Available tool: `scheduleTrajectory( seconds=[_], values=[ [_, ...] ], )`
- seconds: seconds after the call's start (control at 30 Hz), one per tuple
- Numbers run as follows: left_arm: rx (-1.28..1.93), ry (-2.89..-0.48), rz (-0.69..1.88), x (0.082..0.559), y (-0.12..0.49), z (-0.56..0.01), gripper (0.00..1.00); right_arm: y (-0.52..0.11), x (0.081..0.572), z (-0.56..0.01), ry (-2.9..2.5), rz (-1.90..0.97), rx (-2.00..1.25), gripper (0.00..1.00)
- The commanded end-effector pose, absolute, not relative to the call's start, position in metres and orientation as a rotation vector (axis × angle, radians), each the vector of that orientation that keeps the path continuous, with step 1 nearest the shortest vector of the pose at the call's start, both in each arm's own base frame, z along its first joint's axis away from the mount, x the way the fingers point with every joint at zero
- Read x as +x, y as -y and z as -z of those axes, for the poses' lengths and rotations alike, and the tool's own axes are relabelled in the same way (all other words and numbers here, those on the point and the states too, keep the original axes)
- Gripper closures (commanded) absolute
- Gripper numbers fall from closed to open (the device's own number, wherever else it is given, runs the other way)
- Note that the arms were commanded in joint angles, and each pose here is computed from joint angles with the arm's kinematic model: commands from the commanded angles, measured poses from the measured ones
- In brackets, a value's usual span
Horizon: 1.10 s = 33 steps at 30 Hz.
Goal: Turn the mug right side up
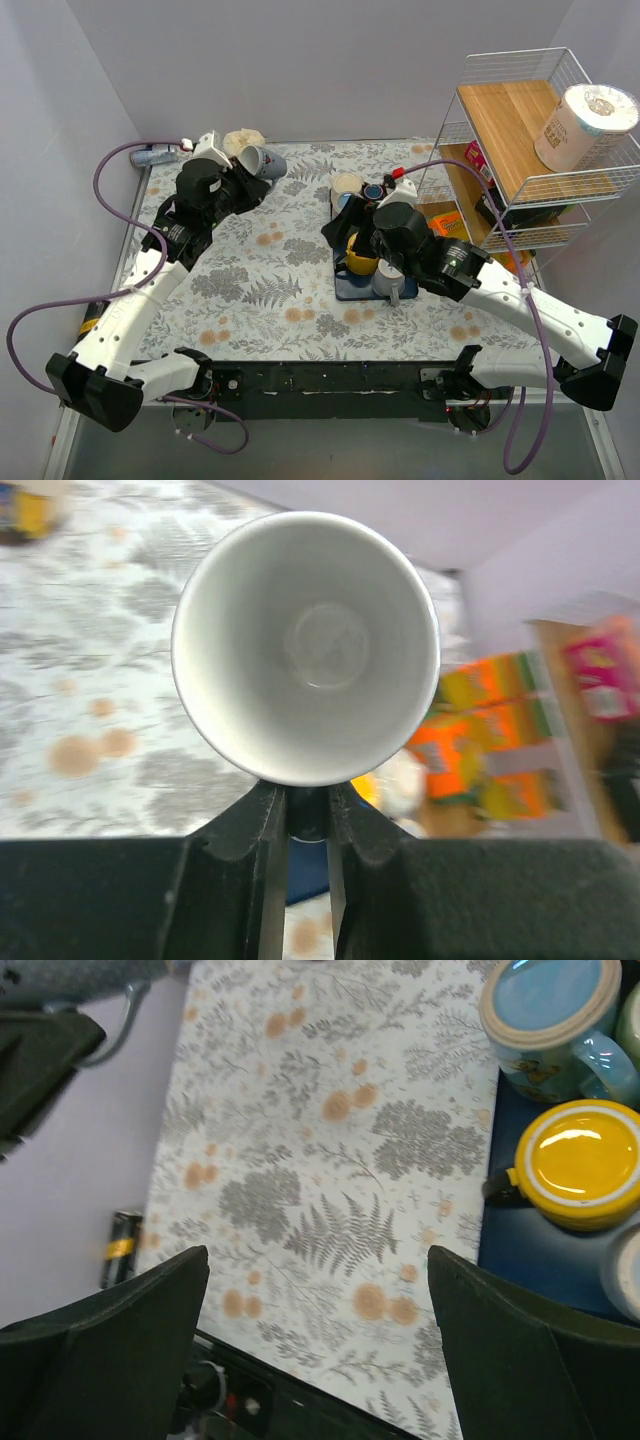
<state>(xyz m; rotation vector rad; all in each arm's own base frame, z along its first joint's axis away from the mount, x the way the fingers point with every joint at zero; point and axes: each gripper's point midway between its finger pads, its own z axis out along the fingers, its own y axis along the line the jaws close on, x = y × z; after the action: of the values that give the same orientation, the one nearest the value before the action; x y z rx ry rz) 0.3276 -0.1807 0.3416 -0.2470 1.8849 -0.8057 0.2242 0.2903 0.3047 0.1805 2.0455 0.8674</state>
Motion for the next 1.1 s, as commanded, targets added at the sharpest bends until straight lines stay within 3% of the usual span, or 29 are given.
scheduleTrajectory(
  seconds=[0.0, 0.57, 0.8, 1.07],
  values=[
    [-0.294, -1.877, 0.371, 0.349, 0.115, -0.322, 1.00, -0.288, 0.215, -0.281, -2.134, -0.731, -0.075, 0.05],
    [-0.617, -1.933, -0.116, 0.408, -0.030, -0.189, 1.00, -0.265, 0.215, -0.260, -2.139, -0.508, -0.336, 0.04],
    [-0.604, -1.961, -0.265, 0.409, -0.060, -0.150, 1.00, -0.241, 0.206, -0.245, -2.217, -0.402, -0.329, 0.02],
    [-0.539, -1.949, -0.309, 0.420, -0.068, -0.131, 1.00, -0.234, 0.192, -0.231, -2.246, -0.493, -0.224, 0.02]
  ],
)
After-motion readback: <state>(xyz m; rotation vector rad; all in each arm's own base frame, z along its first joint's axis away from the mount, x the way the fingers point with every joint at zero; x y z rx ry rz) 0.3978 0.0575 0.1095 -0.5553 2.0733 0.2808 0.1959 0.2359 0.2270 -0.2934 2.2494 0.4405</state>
